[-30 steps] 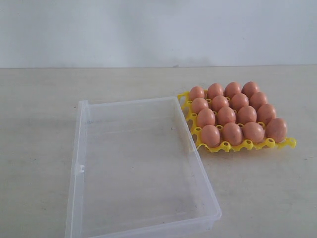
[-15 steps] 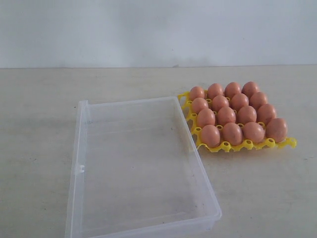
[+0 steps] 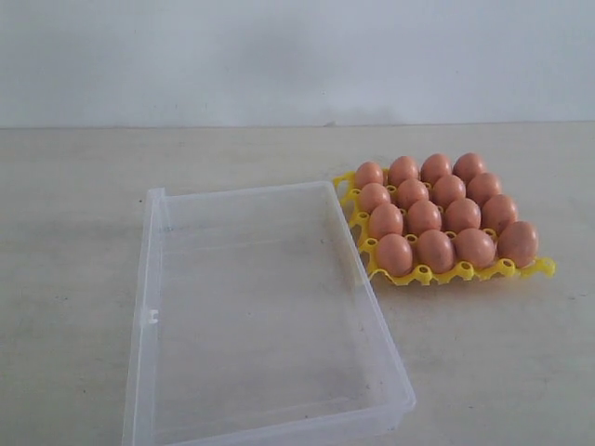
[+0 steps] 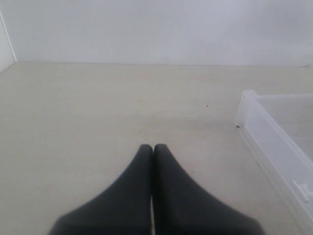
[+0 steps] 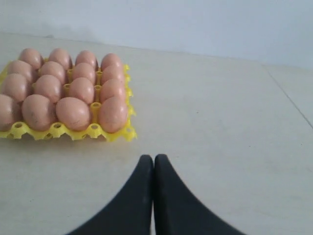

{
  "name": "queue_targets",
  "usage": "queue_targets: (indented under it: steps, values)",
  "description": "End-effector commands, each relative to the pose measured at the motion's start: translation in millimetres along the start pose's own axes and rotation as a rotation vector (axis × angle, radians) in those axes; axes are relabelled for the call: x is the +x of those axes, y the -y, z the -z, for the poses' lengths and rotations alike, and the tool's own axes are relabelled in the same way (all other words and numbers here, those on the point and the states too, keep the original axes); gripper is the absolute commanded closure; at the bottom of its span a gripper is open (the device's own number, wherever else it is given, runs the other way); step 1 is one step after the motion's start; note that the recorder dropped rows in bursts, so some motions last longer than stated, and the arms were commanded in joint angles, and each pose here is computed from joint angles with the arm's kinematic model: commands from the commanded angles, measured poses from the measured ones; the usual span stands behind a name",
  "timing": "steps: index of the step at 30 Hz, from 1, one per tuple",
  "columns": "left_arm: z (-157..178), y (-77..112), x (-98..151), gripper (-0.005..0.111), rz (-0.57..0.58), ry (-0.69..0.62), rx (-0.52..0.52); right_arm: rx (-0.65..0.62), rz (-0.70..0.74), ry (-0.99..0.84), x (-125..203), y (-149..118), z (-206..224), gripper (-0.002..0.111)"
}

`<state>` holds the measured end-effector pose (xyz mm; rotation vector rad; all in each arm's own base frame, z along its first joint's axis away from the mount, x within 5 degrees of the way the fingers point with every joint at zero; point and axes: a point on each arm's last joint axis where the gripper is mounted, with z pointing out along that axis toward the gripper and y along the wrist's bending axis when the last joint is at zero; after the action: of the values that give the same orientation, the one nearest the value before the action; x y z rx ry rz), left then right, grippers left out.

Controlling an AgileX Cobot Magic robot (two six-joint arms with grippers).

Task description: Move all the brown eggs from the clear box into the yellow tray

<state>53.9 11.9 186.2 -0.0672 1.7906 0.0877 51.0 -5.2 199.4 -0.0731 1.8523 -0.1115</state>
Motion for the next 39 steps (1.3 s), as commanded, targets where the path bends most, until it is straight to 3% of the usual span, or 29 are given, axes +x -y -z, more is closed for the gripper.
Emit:
queue_targets:
  steps: [1, 3, 11, 39]
  values:
    - [-0.3, 0.0, 0.9, 0.111, -0.005, -0.001, 0.001, -0.059, -0.024, 0.011, 16.8, -8.1, -7.0, 0.109]
    - [-0.3, 0.2, 0.5, 0.111, -0.005, 0.002, 0.003, -0.083, -0.101, 0.065, 11.6, -9.9, -6.7, 0.109]
    - [-0.3, 0.2, 0.6, 0.111, -0.005, 0.001, 0.002, -0.074, 0.052, 0.061, 12.6, -9.4, -6.8, 0.109]
    - [-0.3, 0.2, 0.6, 0.111, -0.005, 0.001, 0.002, -0.079, 0.074, -0.009, 19.0, -9.6, -6.9, 0.109]
